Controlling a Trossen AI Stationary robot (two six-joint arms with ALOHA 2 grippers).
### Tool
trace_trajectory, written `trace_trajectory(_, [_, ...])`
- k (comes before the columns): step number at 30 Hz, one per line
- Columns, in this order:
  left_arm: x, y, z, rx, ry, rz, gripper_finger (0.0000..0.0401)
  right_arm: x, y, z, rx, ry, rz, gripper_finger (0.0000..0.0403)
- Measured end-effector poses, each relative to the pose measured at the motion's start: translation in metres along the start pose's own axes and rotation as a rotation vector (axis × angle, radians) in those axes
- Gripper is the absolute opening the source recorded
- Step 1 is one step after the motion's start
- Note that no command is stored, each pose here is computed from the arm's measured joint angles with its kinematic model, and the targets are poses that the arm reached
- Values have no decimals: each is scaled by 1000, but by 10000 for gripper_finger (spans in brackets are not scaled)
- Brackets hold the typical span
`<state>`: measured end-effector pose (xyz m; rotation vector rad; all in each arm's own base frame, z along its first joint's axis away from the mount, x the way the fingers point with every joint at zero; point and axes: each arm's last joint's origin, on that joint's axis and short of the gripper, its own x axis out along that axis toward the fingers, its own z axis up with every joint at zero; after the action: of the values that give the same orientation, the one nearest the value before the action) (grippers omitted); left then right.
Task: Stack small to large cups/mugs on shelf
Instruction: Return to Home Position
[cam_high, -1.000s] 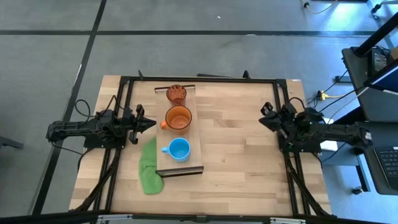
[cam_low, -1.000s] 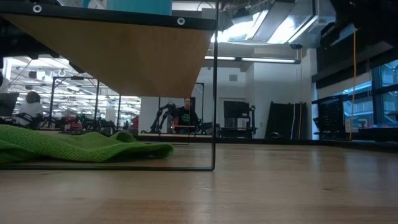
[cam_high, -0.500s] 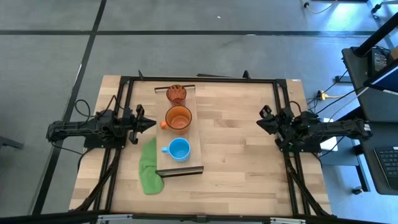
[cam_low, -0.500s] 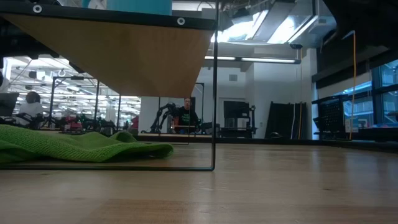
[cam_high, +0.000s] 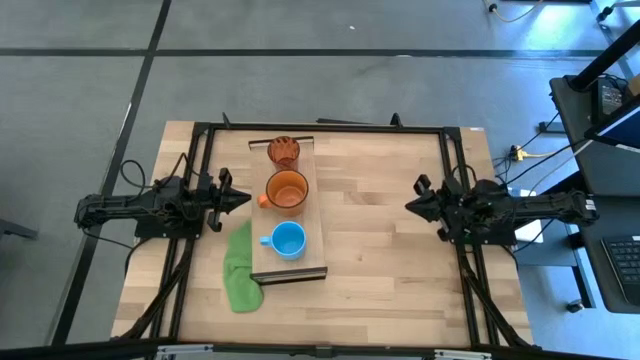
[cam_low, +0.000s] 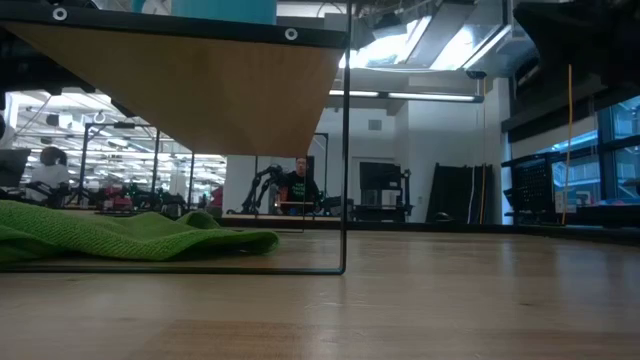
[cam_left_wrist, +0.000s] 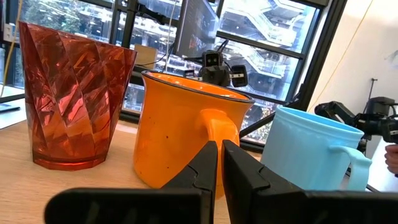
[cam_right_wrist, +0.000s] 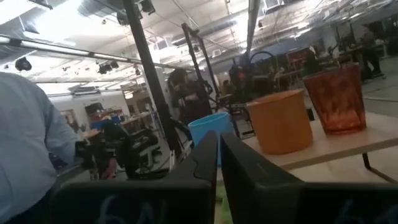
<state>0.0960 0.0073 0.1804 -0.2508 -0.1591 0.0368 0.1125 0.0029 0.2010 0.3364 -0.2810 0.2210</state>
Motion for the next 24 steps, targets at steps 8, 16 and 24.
trace_trajectory(8, [0,0,0,0,0,0,16,3,2,2,165,73,22,23])
trace_trajectory(16, [0,0,0,0,0,0,16,13,12,36,75,195,-45,23])
trace_trajectory(24, [0,0,0,1,0,0,16,9,6,19,50,232,-87,23])
